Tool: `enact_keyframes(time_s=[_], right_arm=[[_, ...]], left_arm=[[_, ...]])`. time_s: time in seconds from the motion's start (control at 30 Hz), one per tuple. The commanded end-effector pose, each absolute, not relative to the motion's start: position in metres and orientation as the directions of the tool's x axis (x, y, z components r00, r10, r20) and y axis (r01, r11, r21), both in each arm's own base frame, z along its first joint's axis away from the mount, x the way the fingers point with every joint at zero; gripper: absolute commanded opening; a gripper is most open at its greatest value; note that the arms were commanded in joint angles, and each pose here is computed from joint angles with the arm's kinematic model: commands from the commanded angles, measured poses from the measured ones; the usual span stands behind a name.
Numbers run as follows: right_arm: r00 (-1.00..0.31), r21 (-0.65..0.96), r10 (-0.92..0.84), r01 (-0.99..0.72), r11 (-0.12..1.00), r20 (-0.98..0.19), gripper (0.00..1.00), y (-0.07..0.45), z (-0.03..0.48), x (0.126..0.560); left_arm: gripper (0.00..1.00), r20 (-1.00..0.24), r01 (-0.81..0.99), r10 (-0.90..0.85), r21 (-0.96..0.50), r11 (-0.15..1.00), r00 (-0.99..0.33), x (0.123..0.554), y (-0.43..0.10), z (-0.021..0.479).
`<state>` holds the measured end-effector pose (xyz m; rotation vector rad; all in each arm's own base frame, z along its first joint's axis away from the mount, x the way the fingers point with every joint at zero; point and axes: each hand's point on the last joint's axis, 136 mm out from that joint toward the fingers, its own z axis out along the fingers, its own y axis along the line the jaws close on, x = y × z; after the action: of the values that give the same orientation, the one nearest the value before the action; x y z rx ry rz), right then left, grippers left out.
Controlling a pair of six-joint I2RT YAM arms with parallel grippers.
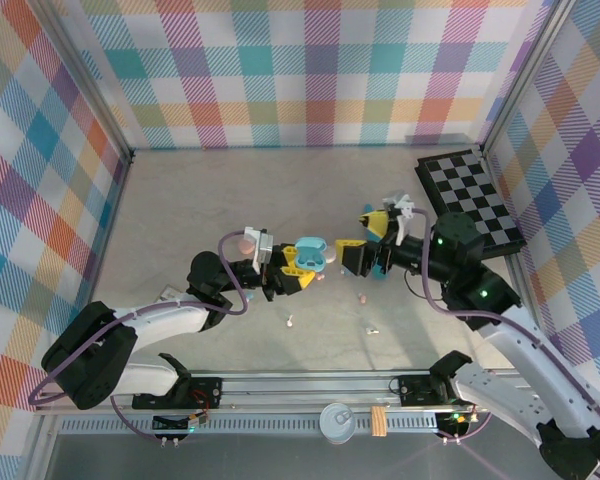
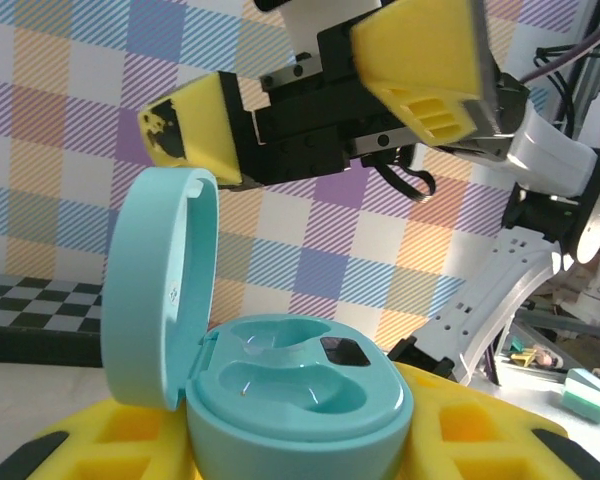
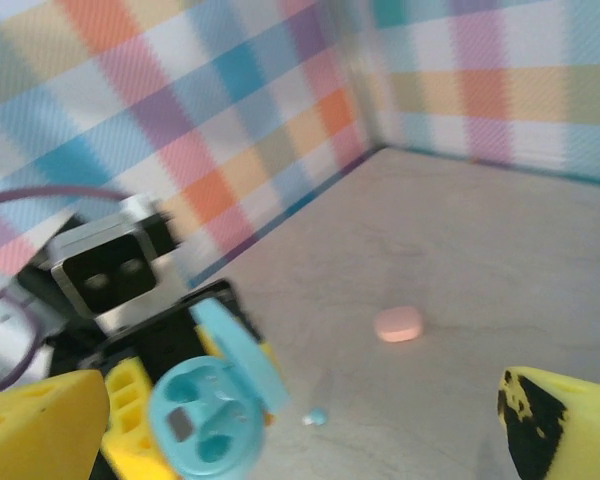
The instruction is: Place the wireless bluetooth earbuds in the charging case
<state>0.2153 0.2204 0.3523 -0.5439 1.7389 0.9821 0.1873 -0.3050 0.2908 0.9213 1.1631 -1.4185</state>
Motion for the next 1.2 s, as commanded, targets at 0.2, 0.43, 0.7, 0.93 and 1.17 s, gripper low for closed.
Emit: enact_keyframes(time_s=[0.2, 0.43, 0.7, 0.93, 1.17], right_arm=[[-0.675, 0.47, 0.187, -0.263, 0.842, -0.713, 0.96, 0.167, 0.237, 0.258], [-0.898, 0.462, 0.106, -0.116, 0.879, -0.427, 0.92, 0.19, 0.153, 0.265], [-0.947, 0.597, 0.259, 0.098, 0.796, -0.189, 0.84, 0.223, 0.092, 0.276], [-0.941, 0.603, 0.315, 0.18, 0.777, -0.125, 0.79, 0.235, 0.063, 0.286], [-0.935, 0.6, 0.342, 0.221, 0.769, -0.094, 0.75, 0.24, 0.05, 0.295]], left_arm=[[0.28, -0.952, 0.995, -0.293, -0.098, 0.025, -0.087, 0.176, -0.288, 0.306], [0.28, -0.952, 0.995, -0.295, -0.098, 0.029, -0.085, 0.173, -0.285, 0.305], [0.28, -0.95, 0.995, -0.301, -0.095, 0.038, -0.079, 0.173, -0.283, 0.306], [0.28, -0.95, 0.995, -0.301, -0.095, 0.037, -0.079, 0.173, -0.283, 0.306], [0.28, -0.95, 0.995, -0.302, -0.093, 0.043, -0.076, 0.174, -0.283, 0.306]])
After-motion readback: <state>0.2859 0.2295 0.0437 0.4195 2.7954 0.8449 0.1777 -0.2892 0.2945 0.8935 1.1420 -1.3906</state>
